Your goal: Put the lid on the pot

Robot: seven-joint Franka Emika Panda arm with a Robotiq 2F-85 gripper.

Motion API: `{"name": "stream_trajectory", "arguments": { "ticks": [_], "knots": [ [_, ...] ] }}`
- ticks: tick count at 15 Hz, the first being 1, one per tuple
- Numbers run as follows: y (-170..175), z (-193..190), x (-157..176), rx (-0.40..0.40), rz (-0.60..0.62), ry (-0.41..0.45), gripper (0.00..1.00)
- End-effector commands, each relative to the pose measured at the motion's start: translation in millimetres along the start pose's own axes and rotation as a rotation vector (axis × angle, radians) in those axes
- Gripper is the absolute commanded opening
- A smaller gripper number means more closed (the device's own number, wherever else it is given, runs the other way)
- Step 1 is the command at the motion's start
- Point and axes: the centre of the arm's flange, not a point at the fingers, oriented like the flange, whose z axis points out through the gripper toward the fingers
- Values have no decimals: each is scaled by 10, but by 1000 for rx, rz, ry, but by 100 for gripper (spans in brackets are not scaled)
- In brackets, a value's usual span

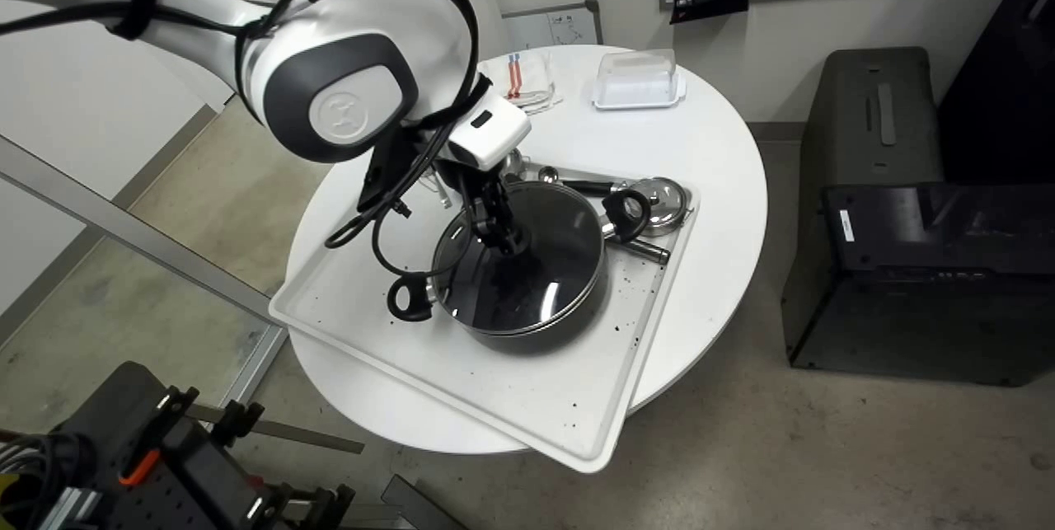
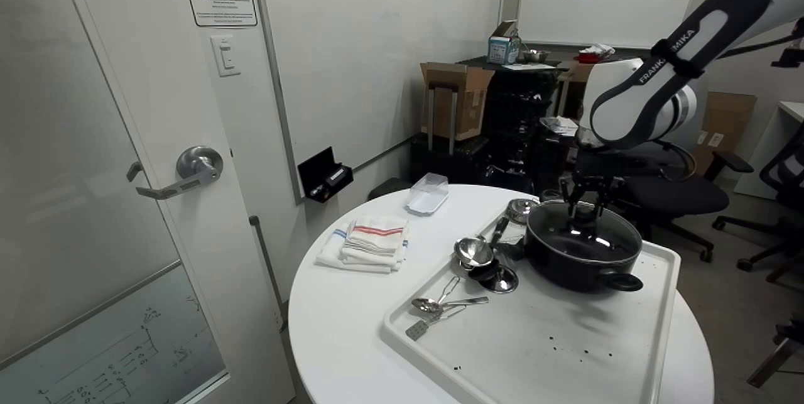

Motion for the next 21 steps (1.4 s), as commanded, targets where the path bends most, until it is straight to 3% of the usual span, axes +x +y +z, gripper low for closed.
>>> {"name": "stream_trajectory", "arguments": {
  "ticks": [1, 12, 13, 14, 18, 21],
  "knots": [
    [-101, -1, 54, 40, 3, -2, 25],
    [-200, 16, -38, 77, -39, 18, 25],
    [-198, 16, -38, 73, -40, 18, 75],
    [-196, 15, -41, 73, -43, 21, 76],
    [-219, -33, -62, 80, -51, 31, 99],
    [-204, -102, -89, 77, -55, 35, 100]
  ]
}}
